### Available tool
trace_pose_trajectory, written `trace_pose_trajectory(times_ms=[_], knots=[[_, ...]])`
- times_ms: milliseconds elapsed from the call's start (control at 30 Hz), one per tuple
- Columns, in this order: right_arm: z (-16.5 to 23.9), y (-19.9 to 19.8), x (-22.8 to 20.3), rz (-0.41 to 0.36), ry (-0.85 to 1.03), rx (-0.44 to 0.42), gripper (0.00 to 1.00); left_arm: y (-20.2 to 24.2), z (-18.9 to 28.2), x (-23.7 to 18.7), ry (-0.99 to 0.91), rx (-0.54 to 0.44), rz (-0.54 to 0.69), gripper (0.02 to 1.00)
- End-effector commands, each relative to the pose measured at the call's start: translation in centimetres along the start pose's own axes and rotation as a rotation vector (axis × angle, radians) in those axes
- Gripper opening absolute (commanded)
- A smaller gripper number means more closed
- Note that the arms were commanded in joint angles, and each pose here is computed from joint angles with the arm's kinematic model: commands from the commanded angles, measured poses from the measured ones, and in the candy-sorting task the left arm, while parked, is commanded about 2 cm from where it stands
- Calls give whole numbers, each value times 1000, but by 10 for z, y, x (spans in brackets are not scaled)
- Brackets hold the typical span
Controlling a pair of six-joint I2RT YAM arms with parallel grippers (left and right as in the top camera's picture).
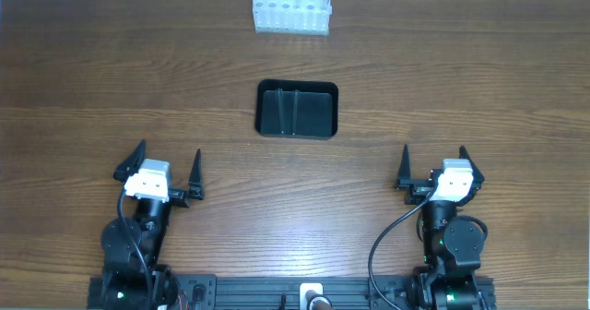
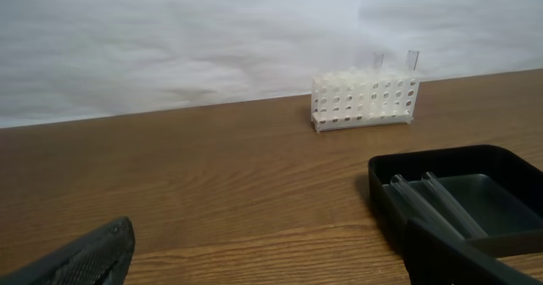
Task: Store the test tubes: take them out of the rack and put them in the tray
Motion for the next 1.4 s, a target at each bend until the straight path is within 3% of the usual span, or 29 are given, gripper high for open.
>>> trace_pose_trajectory(times_ms=[33, 667, 800, 967, 1167, 1400], knots=[[0, -1, -2, -2, 4, -10, 993, -1, 0, -2, 3, -11, -10, 1000], [0, -1, -2, -4, 0, -8, 991, -1, 0, -2, 3, -11, -10, 1000], [-1, 9, 13, -19, -73, 83, 991, -1, 0, -2, 3, -11, -10, 1000], [-10, 8, 31, -47, -124, 82, 993, -1, 0, -2, 3, -11, -10, 1000], [-45, 16, 52, -53, -24, 145, 991, -1, 0, -2, 3, -11, -10, 1000], [-122, 57, 73, -55, 121, 298, 991, -1, 0, -2, 3, -11, -10, 998]])
Point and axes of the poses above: each gripper's point midway between its finger pads, its own z axis back along the fingers, its own y axis along the line the jaws close on, x = y × z, the point moved 5 cm from there along z, back along the fingers, and after that the axes turned 4 degrees about z, right-handed, at the moved point
